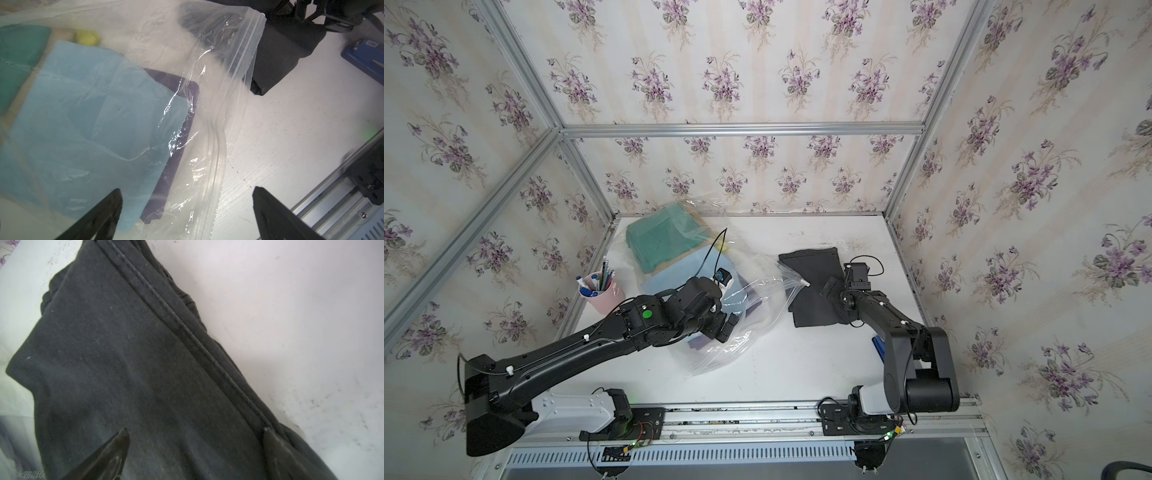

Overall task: Take the trousers out of the vacuum bag
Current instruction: Place the trousers at the center of the board, then open the vacuum bag at the center of the board.

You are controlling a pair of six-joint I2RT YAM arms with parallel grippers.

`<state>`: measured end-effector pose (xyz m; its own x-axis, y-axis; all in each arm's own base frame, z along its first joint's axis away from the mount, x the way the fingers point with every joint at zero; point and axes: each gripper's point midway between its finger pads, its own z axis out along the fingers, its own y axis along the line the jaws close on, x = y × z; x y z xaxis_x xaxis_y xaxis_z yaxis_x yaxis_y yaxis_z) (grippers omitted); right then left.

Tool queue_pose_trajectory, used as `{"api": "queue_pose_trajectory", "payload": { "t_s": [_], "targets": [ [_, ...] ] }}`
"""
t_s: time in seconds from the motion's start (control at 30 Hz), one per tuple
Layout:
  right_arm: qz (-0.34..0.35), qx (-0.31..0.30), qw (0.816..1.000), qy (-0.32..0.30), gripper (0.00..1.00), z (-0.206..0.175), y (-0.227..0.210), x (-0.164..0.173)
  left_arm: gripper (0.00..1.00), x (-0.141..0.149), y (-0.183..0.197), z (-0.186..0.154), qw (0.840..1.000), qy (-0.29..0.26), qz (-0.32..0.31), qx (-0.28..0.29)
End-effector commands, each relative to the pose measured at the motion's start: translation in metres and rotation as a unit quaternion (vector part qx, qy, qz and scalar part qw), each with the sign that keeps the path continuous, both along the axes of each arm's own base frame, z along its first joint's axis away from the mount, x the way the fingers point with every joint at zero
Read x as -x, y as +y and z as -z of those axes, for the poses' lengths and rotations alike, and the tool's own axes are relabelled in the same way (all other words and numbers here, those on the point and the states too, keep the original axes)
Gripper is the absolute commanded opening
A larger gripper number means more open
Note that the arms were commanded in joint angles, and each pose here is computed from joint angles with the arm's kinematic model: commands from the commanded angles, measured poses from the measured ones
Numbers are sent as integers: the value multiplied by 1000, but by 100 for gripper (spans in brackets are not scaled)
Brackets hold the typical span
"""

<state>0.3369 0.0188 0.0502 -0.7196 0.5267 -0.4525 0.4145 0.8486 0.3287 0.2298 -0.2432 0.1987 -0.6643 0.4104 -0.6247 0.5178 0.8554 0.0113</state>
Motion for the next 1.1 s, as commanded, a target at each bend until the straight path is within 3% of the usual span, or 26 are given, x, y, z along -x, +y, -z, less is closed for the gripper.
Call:
{"api": "queue_pose_trajectory", "payload": {
  "t_s": [0.0,0.17,0.27,0.4,0.63,0.9,1.07],
  "targets": [
    [0,-12,1000,-12,100,-7,3,1,100,-1,2,0,1000,-7,0,-7],
    [-10,-18,999,-30,100,-22,6,0,100,-4,-1,7,1000,-3,5,-24],
    [-11,-7,998,-62,100,-44,4,-2,100,-6,-1,13,999,-3,8,-48],
    [-48,-37,992,-108,100,-74,22,2,100,-6,-6,18,998,0,13,-62],
    [-100,-95,974,-180,100,-118,51,19,100,-13,-31,30,997,2,19,-79],
    [-163,-187,944,-218,96,-137,86,47,100,-31,-53,49,994,-4,-12,-111],
    [-171,-202,940,-216,94,-129,90,64,84,-40,-56,59,991,-3,-38,-130]
  ]
}}
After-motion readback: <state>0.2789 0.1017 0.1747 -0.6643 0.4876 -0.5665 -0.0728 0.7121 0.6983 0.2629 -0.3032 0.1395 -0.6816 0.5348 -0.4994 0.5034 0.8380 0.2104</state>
